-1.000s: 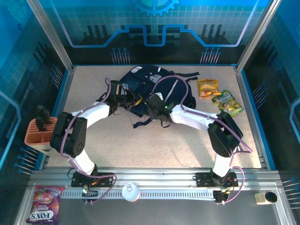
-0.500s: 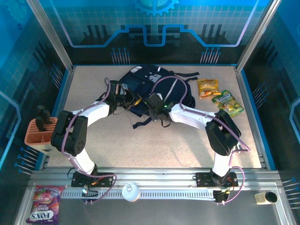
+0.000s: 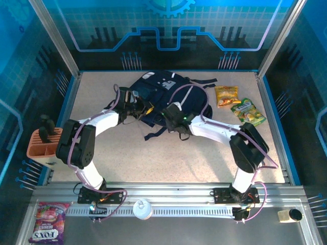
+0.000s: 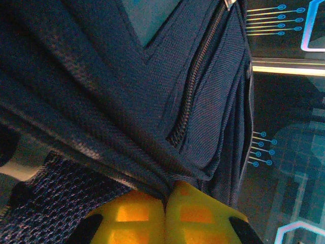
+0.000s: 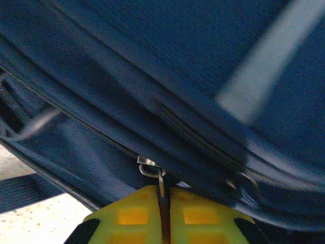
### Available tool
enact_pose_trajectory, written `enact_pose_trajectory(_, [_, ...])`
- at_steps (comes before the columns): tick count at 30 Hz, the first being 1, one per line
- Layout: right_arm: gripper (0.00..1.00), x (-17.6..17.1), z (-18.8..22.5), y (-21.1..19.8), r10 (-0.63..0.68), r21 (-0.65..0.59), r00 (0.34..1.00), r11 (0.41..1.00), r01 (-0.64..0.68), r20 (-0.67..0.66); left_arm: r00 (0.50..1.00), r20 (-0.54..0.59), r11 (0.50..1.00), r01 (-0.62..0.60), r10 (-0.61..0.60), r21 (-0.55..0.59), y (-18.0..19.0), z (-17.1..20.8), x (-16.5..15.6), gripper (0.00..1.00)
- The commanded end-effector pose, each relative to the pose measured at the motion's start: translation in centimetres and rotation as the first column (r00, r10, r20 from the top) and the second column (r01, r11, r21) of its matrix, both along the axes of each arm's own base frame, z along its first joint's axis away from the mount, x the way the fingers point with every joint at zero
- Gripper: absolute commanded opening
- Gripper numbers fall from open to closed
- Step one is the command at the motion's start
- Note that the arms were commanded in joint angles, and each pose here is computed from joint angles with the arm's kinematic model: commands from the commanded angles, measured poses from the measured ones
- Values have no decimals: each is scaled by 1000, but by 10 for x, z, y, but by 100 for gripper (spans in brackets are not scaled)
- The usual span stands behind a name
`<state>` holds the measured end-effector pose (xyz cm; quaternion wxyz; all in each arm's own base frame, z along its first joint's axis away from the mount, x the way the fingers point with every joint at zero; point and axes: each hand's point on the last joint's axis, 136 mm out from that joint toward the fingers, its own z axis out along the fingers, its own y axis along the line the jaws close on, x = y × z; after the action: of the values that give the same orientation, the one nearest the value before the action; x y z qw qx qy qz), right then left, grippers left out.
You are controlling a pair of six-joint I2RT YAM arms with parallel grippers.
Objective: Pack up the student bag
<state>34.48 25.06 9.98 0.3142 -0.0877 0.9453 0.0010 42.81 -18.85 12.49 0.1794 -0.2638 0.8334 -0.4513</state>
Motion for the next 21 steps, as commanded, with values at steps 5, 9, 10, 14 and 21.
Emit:
enact_pose_trajectory(5, [7,5,12,-62,-146,-142,987,978,153,59,997,51,997,-59,57,45,32,7,36,0])
enact_pose_trajectory(9, [7,16,28,-49,-100,-113,991,988,109,87,996,62,996,-67,63,55,39,12,43,0])
enact_pose_trajectory(10, [6,19,32,-40,-60,-97,994,993,69,89,995,66,996,-72,68,56,42,15,44,1])
enact_pose_trajectory(14, [6,29,42,6,114,-26,991,993,-112,70,992,77,993,-106,101,58,58,24,38,28])
enact_pose_trajectory(21, [6,30,48,98,363,81,930,927,-367,58,979,73,981,-192,190,28,83,37,7,56])
